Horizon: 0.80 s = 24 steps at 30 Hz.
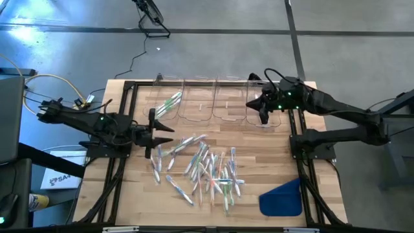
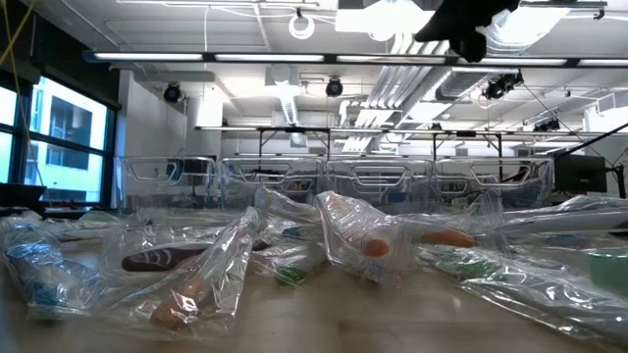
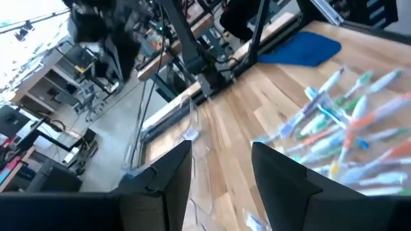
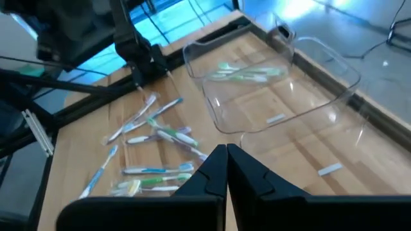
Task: Pick & Place Toothbrushes
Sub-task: Put the blue toothbrush into the middle right transparent bin
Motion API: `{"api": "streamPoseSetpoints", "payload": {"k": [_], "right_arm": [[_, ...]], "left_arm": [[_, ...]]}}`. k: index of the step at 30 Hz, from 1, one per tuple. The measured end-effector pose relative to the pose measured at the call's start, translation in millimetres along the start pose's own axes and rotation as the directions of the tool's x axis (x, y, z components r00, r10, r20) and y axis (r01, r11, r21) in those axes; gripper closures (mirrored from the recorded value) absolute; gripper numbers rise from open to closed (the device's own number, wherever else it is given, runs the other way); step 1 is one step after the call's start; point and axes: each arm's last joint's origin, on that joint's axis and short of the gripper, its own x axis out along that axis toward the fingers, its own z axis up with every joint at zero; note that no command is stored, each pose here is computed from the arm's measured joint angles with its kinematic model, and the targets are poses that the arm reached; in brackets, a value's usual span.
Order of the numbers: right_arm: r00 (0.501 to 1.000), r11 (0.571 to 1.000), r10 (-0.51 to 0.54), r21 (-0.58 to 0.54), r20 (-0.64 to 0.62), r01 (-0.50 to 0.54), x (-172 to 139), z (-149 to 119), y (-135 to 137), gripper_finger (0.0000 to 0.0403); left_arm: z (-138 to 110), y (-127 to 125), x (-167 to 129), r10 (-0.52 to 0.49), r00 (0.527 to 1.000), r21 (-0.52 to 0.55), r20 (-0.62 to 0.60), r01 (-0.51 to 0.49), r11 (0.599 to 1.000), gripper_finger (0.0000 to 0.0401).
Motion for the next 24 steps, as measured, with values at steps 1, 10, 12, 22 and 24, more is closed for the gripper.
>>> {"api": "streamPoseSetpoints", "payload": {"k": [1,10,12,22,24], "right_arm": [[1.000,1.000,0.002,-0.001,0.006,-0.002,-1.8,-0.9,3.7,0.0401],[1.000,1.000,-0.007,-0.026,-0.012,0.007,-10.5,-16.7,35.7,0.0401],[1.000,0.999,-0.023,-0.035,-0.019,0.022,-11.3,-21.6,43.2,0.0401],[0.996,0.999,0.007,-0.042,0.085,-0.004,5.9,-70.7,69.9,0.0401],[0.994,0.999,0.039,-0.024,0.105,-0.036,14.3,-85.2,70.7,0.0401]], "left_arm": [[-4.7,-2.8,-1.4,0.010,1.000,-0.002,0.013,-0.009,1.000,0.0242],[-50.9,-29.0,-16.8,0.093,0.987,-0.017,0.129,-0.091,0.996,0.0242],[-59.6,-33.8,-20.1,0.090,0.988,-0.042,0.124,-0.085,0.995,0.0242],[-67.8,-36.8,-27.5,0.107,0.984,-0.089,0.145,-0.094,0.992,0.0242],[-67.9,-36.9,-27.3,0.106,0.984,-0.089,0.144,-0.094,0.992,0.0242]]}}
